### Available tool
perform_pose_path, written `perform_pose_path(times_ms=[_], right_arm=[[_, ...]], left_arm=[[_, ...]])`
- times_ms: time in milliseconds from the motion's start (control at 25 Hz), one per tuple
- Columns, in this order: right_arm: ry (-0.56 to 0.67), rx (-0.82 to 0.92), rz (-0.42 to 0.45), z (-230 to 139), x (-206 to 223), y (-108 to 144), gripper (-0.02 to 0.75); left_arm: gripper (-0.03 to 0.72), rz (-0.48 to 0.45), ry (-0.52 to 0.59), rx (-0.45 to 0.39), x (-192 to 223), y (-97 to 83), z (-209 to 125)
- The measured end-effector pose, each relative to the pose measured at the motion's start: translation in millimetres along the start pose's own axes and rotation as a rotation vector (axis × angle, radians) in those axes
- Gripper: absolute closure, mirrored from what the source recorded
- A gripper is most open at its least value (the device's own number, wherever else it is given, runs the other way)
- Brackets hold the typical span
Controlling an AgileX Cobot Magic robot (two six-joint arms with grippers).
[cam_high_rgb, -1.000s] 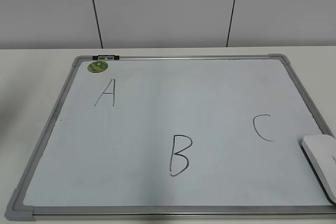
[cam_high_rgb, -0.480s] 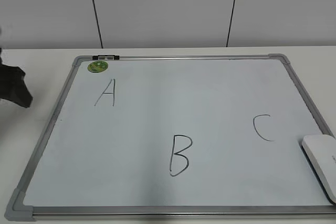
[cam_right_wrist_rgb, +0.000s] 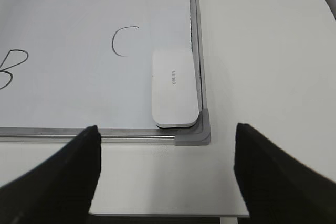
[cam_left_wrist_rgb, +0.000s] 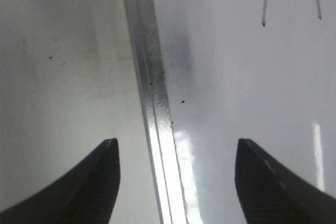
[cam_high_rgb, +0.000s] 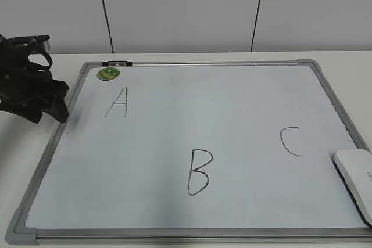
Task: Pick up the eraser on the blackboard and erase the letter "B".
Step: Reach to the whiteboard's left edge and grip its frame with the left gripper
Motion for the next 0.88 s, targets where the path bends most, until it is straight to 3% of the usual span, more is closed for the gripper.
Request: perform_pose_path(times_ms=[440, 880], right_arm=[[0.0, 0.0, 0.0, 0.0, 0.0, 0.0, 0.151], [0.0, 0.0, 0.0, 0.0, 0.0, 0.0, 0.151]], left_arm=[[0.321, 0.008, 0.091, 0.002, 29.4, -3.2, 19.7], [0.357, 0.021, 0.115, -0.048, 37.1, 17.4, 27.4]])
Point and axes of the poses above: a point on each arm's last joint axis where the gripper is mounted, x pointing out along that axis toward the gripper, y along the wrist's bending axis when the last joint is at zero, z = x × y, the point moved 4 cm from there along x, pointing out along that axis toward the gripper, and after that the axes turned 15 degrees about -x, right-handed, at the moved point
